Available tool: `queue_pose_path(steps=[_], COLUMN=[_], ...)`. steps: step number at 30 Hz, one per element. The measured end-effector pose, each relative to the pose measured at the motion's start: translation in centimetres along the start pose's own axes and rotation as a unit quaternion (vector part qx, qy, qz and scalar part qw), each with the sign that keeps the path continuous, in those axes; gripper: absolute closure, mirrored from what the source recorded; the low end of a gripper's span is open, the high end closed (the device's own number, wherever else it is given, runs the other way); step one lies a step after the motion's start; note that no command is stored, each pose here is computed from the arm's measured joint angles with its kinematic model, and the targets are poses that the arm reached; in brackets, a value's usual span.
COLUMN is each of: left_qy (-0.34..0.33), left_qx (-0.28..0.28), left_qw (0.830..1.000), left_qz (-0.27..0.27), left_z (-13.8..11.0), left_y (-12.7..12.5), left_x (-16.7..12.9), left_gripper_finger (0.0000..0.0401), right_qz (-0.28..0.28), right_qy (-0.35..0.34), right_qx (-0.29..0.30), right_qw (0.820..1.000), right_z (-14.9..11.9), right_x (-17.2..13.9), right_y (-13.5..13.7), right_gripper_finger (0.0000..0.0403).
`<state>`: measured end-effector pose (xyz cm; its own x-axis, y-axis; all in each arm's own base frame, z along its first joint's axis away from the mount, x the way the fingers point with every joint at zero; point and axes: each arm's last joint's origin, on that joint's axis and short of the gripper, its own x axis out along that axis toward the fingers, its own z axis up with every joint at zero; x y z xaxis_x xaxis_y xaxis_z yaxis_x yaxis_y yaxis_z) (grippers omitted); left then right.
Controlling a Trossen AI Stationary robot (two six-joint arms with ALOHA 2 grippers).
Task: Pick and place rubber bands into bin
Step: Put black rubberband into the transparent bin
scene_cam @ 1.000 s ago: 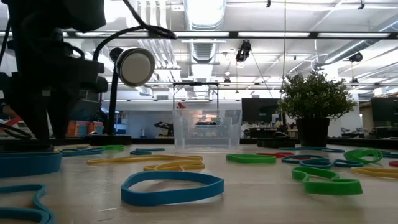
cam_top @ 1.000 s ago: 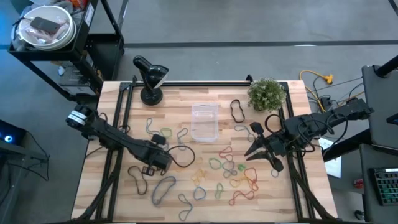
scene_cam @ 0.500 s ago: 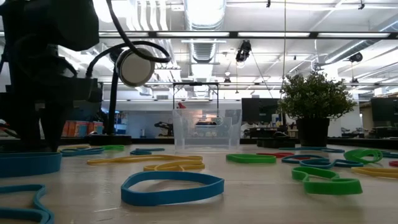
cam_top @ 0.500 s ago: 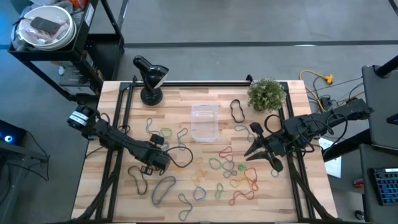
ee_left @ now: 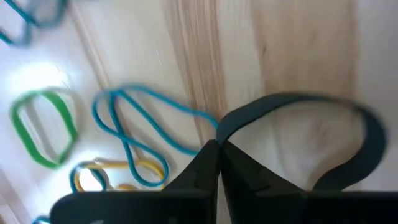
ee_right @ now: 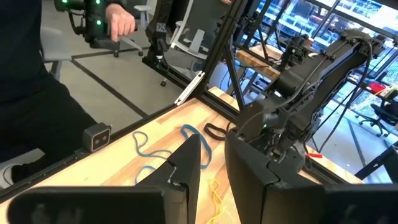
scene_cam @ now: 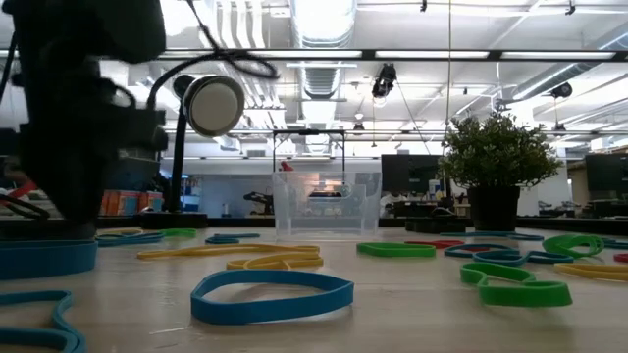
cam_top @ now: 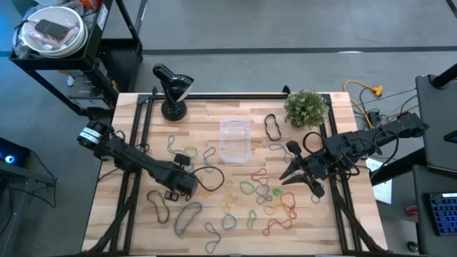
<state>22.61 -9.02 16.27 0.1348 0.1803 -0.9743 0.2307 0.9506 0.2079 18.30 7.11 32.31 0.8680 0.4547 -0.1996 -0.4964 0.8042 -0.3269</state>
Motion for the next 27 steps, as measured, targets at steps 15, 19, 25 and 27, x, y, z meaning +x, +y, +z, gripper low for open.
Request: queue_pose_path(steps=[15, 19, 25, 27], left_qy=[-0.241, -0.321, -0.389, -0.393], left_qx=[-0.034, -0.023, -0.003, -0.01], left_qw=[0.958, 0.923, 0.88, 0.871], left_qz=[0.153, 0.21, 0.272, 0.293], left_z=[4.6, 5.8, 7.5, 7.9], left_y=[2.5, 3.5, 6.0, 7.3], left_x=[-9.7, -11.6, -12.8, -12.6], left_gripper_finger=[0.04, 0.04, 0.04, 0.04], right_qz=[0.0, 0.0, -0.001, -0.002], right_qy=[0.001, 0.0, -0.002, -0.003], right_qx=[0.005, 0.005, 0.004, 0.003], right_qw=[1.0, 1.0, 1.0, 1.0], right_z=[0.0, 0.0, 0.0, 0.1], right_x=[0.0, 0.0, -0.1, -0.1], right_y=[0.0, 0.0, 0.0, 0.0], right_gripper_finger=[0.0335, 0.0335, 0.0335, 0.0335])
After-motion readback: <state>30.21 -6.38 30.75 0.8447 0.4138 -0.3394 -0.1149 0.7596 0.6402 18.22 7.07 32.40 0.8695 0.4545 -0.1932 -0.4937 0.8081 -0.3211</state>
